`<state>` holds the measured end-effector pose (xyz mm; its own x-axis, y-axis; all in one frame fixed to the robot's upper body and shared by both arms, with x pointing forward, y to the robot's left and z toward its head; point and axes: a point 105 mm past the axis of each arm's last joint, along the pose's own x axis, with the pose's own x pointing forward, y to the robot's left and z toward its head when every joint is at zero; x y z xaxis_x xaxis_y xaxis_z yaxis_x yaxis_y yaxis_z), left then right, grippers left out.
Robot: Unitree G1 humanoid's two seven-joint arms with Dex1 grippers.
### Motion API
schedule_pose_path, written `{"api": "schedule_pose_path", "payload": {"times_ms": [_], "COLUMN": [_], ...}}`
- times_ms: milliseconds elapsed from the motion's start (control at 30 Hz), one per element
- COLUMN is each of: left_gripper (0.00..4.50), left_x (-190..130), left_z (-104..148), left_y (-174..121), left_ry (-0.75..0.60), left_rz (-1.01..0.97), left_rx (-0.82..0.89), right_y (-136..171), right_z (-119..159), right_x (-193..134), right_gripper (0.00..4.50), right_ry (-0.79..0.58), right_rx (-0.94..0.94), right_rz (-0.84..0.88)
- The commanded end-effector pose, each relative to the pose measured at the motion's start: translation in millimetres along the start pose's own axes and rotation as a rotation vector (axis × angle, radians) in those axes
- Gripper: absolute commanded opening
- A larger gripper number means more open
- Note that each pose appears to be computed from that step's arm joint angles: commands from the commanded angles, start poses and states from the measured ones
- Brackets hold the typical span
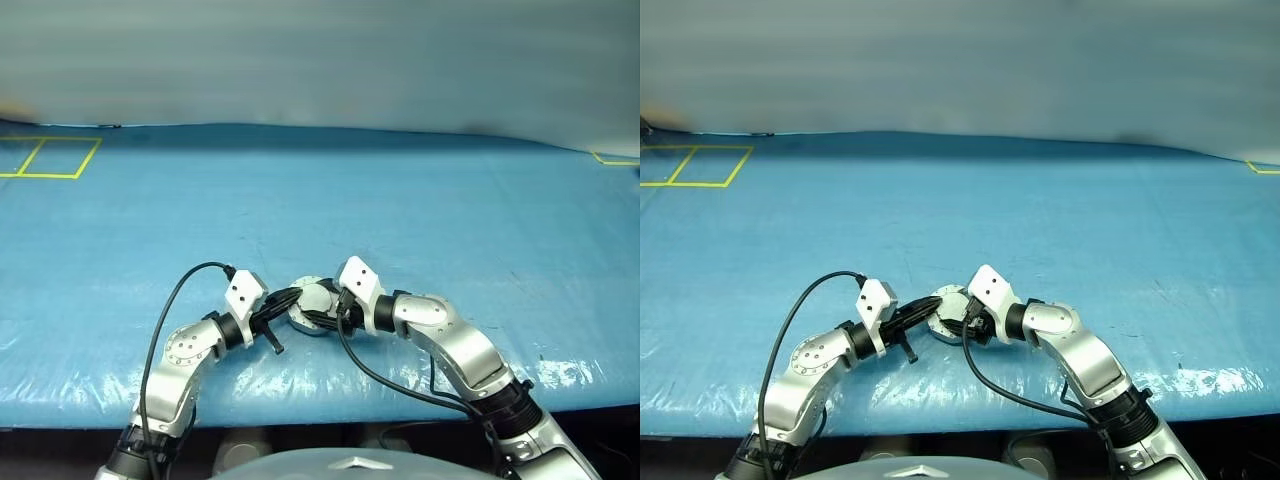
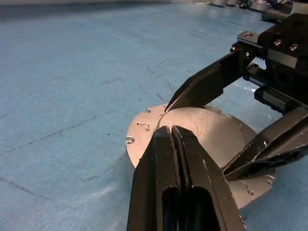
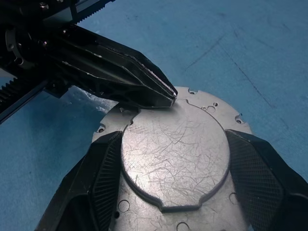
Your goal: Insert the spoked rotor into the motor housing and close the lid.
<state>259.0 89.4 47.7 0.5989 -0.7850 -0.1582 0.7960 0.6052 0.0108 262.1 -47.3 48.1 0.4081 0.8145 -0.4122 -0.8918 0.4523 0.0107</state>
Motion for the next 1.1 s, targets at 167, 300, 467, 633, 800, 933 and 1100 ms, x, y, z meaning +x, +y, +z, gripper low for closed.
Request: {"api": "schedule_pose_path", "payload": {"times_ms": [167,300,467,633,800,933,1100], "left_gripper": [0.01,0.01,0.01,0.01,0.01,0.0,0.0], "left_x": [-5,-7,-8,-5,-6,-7,-8], "left_z": [-16,-8,-5,-10,-14,-11,-11], "left_y": [9,12,7,-1,2,12,14], "left_ry": [0.11,0.059,0.023,0.049,0.078,0.057,0.049], "left_rz": [0.012,0.031,0.01,-0.047,-0.057,-0.009,0.016], "left_rx": [0.044,0.023,-0.027,0.006,0.054,0.057,0.065], "right_y": [12,12,13,16,15,10,12], "right_z": [-89,-87,-88,-86,-81,-77,-66], "right_x": [-9,-9,-9,-8,-5,-4,-4], "right_gripper": [3.03,3.03,3.03,3.03,3.03,3.75,4.46], "right_ry": [0.321,0.312,0.312,0.287,0.264,0.239,0.167], "right_rx": [0.211,0.212,0.217,0.248,0.165,0.107,0.123], "right_rz": [-0.003,-0.01,-0.009,0.013,0.02,-0.02,0.001]}}
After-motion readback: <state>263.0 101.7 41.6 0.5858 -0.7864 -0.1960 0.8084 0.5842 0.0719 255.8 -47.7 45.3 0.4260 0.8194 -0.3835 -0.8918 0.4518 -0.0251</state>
